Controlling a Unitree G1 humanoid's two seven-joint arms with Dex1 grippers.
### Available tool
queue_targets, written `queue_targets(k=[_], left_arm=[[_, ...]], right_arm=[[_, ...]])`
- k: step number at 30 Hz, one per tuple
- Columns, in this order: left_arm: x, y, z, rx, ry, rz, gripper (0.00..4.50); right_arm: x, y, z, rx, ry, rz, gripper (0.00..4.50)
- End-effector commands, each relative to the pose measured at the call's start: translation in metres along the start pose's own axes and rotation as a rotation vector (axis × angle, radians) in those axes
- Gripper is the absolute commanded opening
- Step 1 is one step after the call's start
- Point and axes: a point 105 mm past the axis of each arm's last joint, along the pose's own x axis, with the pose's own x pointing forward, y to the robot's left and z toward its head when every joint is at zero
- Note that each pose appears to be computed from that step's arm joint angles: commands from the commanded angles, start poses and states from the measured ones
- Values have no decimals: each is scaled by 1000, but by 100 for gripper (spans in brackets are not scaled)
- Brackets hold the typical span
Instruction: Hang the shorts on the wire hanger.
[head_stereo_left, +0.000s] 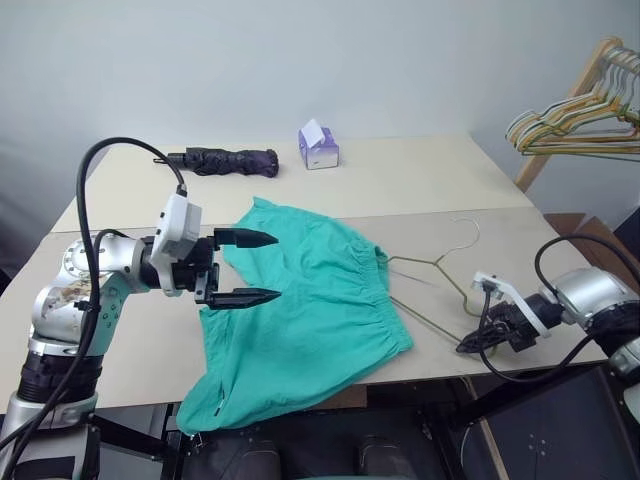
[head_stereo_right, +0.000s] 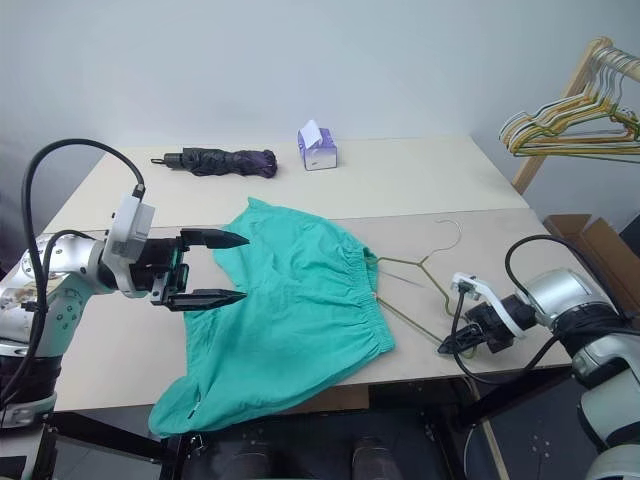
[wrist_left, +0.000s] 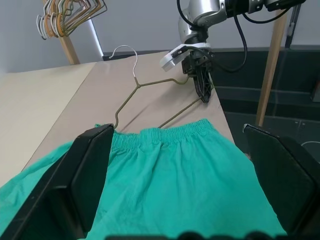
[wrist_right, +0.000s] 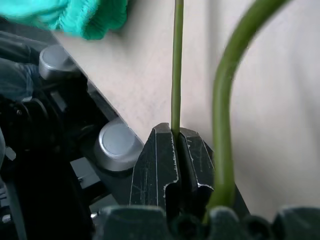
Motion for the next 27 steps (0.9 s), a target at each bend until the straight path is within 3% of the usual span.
queue_targets(k=[1, 13, 16, 22, 27], left_arm=[[-1, 3, 8, 57, -7, 6, 447], [-4, 3, 10, 73, -3, 19, 447], [-3, 4, 10, 75, -4, 21, 447], [-2, 6, 10, 78, -3, 22, 447], [-1, 6, 9, 73, -6, 14, 447]], right_arm=[[1, -1, 16, -19, -8, 20, 0], [6, 9, 39, -108, -28, 66, 0], [12, -1, 39, -61, -26, 25, 0], [0, -12, 57, -15, -197, -69, 0], [-21, -7, 68, -103, -305, -116, 0]])
